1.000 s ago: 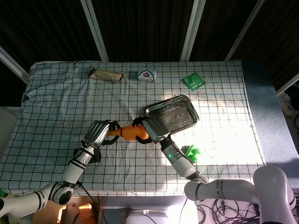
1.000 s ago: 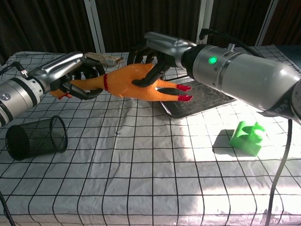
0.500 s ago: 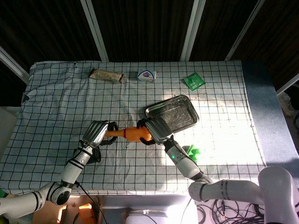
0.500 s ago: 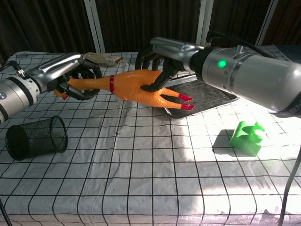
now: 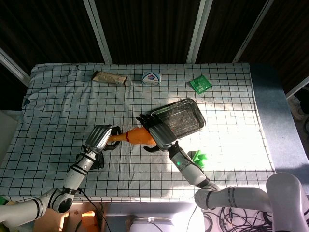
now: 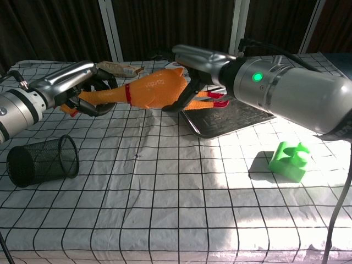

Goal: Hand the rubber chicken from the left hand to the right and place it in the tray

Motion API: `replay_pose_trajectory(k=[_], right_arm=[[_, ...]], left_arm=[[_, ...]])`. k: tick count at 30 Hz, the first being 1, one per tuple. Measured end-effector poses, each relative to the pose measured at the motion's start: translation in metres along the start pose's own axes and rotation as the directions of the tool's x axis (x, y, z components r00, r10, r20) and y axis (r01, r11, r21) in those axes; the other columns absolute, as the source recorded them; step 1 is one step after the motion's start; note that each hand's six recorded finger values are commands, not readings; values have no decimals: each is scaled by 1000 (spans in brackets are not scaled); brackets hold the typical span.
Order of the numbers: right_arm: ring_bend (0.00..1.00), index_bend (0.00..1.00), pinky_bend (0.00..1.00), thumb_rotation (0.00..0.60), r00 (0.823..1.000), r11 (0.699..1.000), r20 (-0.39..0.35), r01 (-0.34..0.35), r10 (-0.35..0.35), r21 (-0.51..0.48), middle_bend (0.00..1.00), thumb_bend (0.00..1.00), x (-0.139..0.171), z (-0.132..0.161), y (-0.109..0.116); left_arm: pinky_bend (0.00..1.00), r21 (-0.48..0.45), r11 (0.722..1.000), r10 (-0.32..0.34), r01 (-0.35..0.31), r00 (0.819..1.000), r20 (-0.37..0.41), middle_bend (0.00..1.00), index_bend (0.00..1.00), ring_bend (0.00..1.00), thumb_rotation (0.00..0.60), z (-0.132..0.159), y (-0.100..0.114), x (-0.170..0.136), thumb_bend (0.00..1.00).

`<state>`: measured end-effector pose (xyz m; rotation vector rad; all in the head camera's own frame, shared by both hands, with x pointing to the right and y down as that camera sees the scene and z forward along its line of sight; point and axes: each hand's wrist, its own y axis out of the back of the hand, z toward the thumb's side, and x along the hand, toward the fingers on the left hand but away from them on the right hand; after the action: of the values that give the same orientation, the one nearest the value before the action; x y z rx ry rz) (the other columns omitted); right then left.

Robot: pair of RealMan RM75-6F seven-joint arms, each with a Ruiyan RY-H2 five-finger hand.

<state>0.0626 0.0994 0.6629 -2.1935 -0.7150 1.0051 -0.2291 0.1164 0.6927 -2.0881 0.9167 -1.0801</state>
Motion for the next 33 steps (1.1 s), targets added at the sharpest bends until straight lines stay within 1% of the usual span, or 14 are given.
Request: replay_pose_trajectory(k=[2, 4, 6, 8, 11, 15, 16, 18, 20, 21, 22, 24, 25, 33], right_arm=[[496, 693, 645, 600, 1000, 1000, -2, 30, -30, 1, 525, 226, -1, 2, 2], [664, 843, 772, 600, 998, 998, -1, 66, -66, 7, 680, 306, -1, 4, 3], [793, 961, 895, 600, 995, 995, 8, 96, -96, 8, 808, 387, 0, 4, 4], [850, 999, 950, 600, 993, 993, 17, 114, -114, 13, 858, 445, 0, 4, 5], [888, 1000, 978, 600, 991, 991, 22, 129, -130, 34, 885, 505, 1, 2, 7], [886, 1000, 978, 600, 990, 990, 28, 133, -135, 51, 889, 503, 1, -1, 8], [845, 977, 933, 600, 990, 989, 30, 138, -140, 54, 879, 483, 1, -1, 9], [652, 761, 741, 600, 990, 989, 34, 137, -139, 54, 731, 414, 2, -3, 9], [255, 243, 387, 600, 993, 993, 36, 109, -111, 48, 329, 307, 3, -4, 6], [103, 69, 227, 600, 996, 996, 36, 80, -82, 41, 150, 269, 3, -4, 2], [42, 13, 139, 600, 998, 998, 36, 55, -56, 35, 74, 248, 4, -5, 0], [0, 0, 16, 600, 1000, 1000, 31, 0, 0, 22, 0, 203, 4, -6, -4], [0, 0, 0, 600, 999, 1000, 28, -17, 16, 16, 0, 187, 5, -6, -4], [0, 0, 0, 600, 1000, 999, 9, -18, 19, -35, 0, 162, 6, -1, 0]], left_arm=[[718, 1, 1000, 0, 0, 1000, 0, 767, 613, 536, 600, 0, 0, 0, 827], [718, 2, 1000, -1, 1, 1000, 0, 767, 613, 535, 600, 0, 0, -1, 826], [718, 2, 1000, -2, 2, 1000, 3, 767, 613, 536, 600, 1, 0, -1, 826], [717, 3, 1000, -3, 3, 1000, 5, 767, 613, 536, 600, 2, -1, -1, 826], [718, 5, 1000, -4, 4, 1000, 7, 767, 613, 535, 600, 3, -1, -1, 826], [717, 9, 1000, -4, 4, 1000, 2, 767, 613, 535, 600, 1, -1, -1, 825], [718, 9, 1000, -3, 3, 1000, 2, 767, 613, 535, 600, 1, -1, -1, 826], [717, 11, 1000, 0, 0, 1000, 1, 767, 613, 535, 600, 1, 0, -1, 826], [717, 11, 1000, 0, 0, 1000, 0, 767, 613, 535, 600, 0, 0, -1, 827], [717, 12, 1000, 0, 0, 1000, -1, 767, 613, 535, 600, 0, 0, -1, 827], [717, 13, 1000, -1, 1, 1000, -1, 767, 613, 535, 600, 0, 0, -1, 826], [717, 16, 1000, -2, 2, 1000, -2, 767, 613, 535, 600, 0, 0, -1, 826], [717, 18, 1000, -2, 2, 1000, -4, 767, 613, 535, 600, -1, 0, -1, 826], [717, 23, 1000, -7, 7, 1000, -11, 767, 613, 536, 600, -3, 1, 0, 827]])
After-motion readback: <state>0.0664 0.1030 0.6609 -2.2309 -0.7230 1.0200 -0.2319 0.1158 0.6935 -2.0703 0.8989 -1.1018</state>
